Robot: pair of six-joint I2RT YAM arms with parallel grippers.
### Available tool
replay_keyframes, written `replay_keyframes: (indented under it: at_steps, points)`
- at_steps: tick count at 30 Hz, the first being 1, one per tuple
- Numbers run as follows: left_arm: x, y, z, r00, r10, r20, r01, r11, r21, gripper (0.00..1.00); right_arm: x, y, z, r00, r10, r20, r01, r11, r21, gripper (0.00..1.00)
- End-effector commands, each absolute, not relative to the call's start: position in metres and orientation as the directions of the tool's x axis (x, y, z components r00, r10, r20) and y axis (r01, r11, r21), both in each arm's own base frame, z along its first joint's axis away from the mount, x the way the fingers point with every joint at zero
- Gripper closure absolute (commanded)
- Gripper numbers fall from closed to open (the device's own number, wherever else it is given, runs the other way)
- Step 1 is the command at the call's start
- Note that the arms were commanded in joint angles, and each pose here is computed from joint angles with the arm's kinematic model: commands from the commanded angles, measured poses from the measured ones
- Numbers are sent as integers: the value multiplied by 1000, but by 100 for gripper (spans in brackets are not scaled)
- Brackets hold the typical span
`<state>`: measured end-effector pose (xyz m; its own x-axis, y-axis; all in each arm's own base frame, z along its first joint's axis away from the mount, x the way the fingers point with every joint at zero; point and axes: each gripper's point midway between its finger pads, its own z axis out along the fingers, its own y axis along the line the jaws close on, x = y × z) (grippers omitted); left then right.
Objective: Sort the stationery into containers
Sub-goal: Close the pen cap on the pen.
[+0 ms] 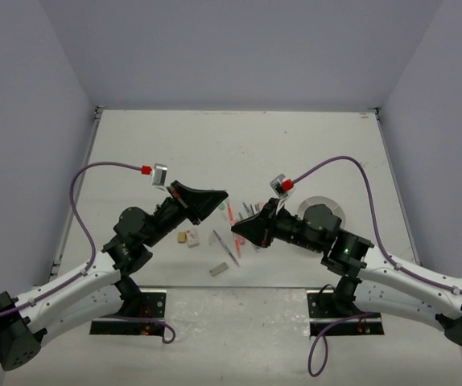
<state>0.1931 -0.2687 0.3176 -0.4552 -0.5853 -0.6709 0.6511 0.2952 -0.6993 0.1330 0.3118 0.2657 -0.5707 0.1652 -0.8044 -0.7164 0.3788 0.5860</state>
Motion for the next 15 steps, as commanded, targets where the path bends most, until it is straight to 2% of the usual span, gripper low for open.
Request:
replay_keyframes:
  at_steps: [1, 15]
  points:
    - [189, -273, 321, -446, -584, -678, 690, 259, -676, 100, 137, 309, 290, -525, 211, -824, -735, 376, 565, 100]
    - [183, -279, 313, -493, -575, -653, 683, 210, -700, 100, 147, 306, 299, -500, 253, -828, -721, 409, 560, 100]
